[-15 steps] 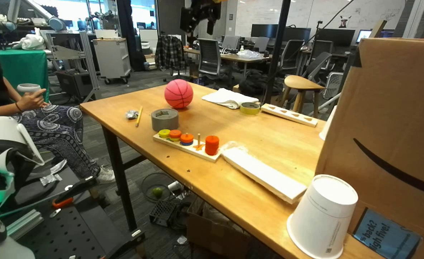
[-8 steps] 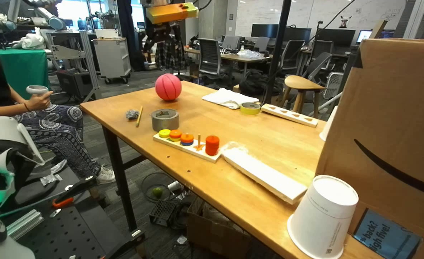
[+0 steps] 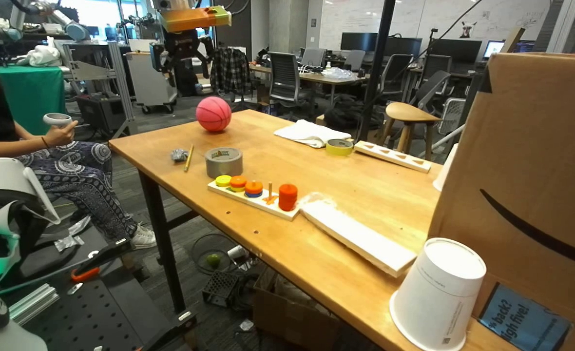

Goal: Push the ball on the table to the right.

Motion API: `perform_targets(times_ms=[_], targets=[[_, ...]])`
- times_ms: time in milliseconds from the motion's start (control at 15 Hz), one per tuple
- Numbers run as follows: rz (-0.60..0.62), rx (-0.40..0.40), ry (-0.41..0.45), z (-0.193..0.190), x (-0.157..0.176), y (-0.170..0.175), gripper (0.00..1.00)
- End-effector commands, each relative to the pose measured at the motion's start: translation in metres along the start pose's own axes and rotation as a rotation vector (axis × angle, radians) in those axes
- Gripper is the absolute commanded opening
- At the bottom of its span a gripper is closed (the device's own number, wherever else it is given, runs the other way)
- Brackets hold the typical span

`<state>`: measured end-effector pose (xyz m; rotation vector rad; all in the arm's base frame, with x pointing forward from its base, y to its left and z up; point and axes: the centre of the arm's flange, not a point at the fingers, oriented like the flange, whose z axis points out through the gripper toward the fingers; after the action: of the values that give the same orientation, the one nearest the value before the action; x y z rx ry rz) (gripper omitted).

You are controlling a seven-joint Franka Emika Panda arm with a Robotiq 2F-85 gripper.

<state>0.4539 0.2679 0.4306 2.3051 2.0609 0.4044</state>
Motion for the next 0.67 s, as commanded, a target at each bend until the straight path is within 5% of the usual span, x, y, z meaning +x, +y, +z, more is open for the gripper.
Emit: perform_targets(times_ms=[0,600], targets=[[-0.027,-0.002,-0.002,-0.006,0.021,-0.008,1.0],[-0.075,-0.05,-0.002,-0.014,0.053,0.009,1.0]])
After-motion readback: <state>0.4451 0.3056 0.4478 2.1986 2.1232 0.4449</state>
